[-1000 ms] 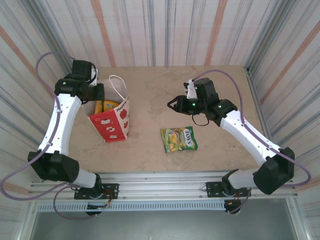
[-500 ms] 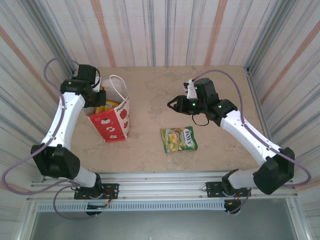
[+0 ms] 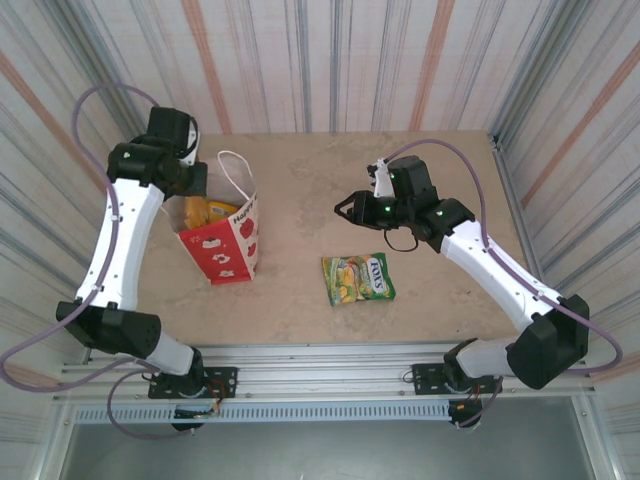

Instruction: Place the snacks into the paper bag

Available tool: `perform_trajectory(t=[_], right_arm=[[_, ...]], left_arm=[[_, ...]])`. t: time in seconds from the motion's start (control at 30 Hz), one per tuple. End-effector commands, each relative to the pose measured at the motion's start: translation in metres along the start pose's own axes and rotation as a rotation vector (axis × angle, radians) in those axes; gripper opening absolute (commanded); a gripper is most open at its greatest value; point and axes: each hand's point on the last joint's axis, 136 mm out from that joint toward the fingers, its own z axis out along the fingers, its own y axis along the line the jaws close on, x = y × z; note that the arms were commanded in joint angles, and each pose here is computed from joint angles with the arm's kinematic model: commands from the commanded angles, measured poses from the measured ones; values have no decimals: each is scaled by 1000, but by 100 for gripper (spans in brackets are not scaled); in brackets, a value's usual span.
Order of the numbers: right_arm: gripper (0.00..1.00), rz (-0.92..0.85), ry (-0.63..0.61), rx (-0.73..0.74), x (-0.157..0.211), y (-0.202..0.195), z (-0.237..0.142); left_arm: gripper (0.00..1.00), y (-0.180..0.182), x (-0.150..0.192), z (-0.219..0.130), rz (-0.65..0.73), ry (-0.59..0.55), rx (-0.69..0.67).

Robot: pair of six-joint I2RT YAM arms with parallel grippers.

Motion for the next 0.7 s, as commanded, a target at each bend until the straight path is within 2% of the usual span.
perform_trajectory(t=[0.0, 0.23, 0.4, 0.5, 0.67], right_arm=[[44, 15, -2, -9, 2, 0, -1], [44, 17, -15, 4, 4, -5, -7], [44, 21, -15, 7, 6, -7, -8], [44, 21, -16, 8, 6, -8, -8], [44, 27, -9, 4, 7, -9, -6]], left_arm=[[0, -14, 5, 13, 19, 46, 41], [0, -64, -16, 3, -104, -38, 403], [0, -63, -26, -7, -262, -100, 605], [0, -54, -22, -1, -322, -106, 630], [0, -45, -6, 20, -316, -51, 575]])
